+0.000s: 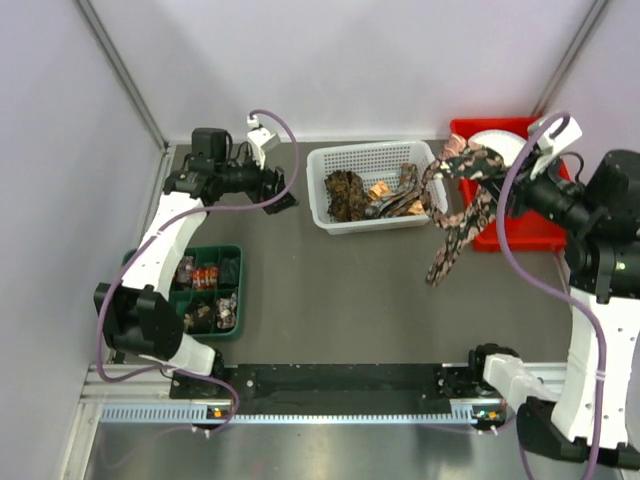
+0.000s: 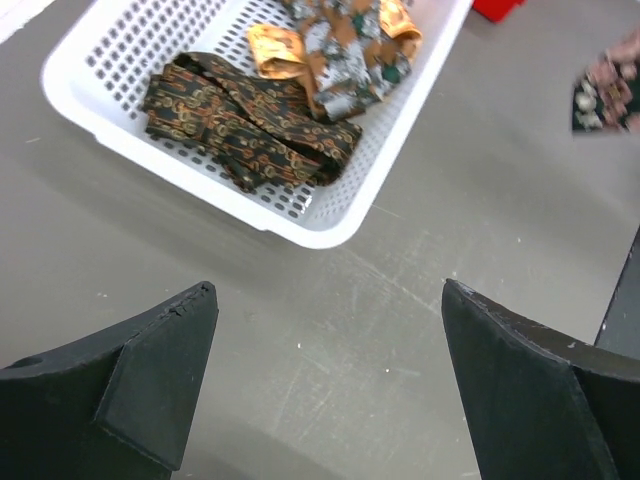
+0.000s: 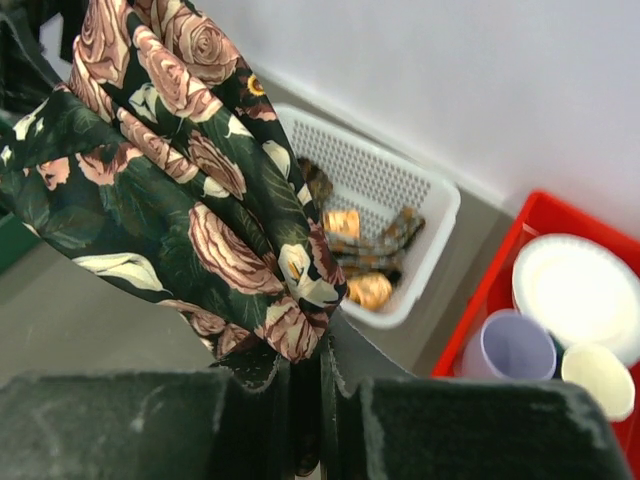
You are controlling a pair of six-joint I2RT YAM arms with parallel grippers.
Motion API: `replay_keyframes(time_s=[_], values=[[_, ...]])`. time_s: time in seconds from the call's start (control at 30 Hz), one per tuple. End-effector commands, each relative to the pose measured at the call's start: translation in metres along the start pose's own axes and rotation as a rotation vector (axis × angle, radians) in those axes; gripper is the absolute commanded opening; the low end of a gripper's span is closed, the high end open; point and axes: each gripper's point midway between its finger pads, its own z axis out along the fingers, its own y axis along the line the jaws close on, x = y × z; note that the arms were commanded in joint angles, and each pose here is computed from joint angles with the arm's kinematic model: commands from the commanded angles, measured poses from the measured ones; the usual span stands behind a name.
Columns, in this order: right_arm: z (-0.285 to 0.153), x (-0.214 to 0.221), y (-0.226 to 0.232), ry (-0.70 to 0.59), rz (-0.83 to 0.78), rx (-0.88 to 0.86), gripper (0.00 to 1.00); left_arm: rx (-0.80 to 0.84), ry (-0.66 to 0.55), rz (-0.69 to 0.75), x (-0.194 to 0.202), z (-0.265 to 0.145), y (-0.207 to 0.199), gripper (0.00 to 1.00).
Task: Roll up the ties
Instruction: Pick up the tie from the bin, then place the tie at the center of the board.
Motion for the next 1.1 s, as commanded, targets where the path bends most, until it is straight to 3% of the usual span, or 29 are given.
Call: replay_keyframes(time_s=[0.0,0.2,0.23,0.33,0.47,0.7,0.83,1.07], values=[[-0.022,0.026,-0.003,0.074,-0.029,0.077,0.0,0.076,-0.034,0.099,-0.004,-0.01,-0.025,0.97],[-0.033,0.024,0.025,0.033,0.043,0.009,0.0,0.282,-0.167,0.13,-0.019,0.019,-0.098,0.99],[-0.033,0.022,0.027,0.019,0.05,0.003,0.0,0.349,-0.245,0.214,-0.026,0.034,-0.126,0.99],[-0.028,0.021,0.029,-0.024,0.097,-0.006,0.0,0.398,-0.371,0.262,-0.037,0.054,-0.18,0.99],[-0.025,0.022,0.037,-0.058,0.14,-0.041,0.0,0.55,-0.51,0.158,-0.066,0.086,-0.23,0.99],[-0.028,0.017,0.033,-0.071,0.161,-0.001,0.0,0.74,-0.589,0.052,-0.088,0.119,-0.305,0.99],[-0.031,0.013,0.032,-0.079,0.167,0.019,0.0,0.78,-0.596,-0.013,-0.095,0.127,-0.313,0.89],[-0.039,0.018,0.016,-0.058,0.128,0.136,0.0,0.841,-0.605,-0.044,-0.106,0.125,-0.325,0.46]])
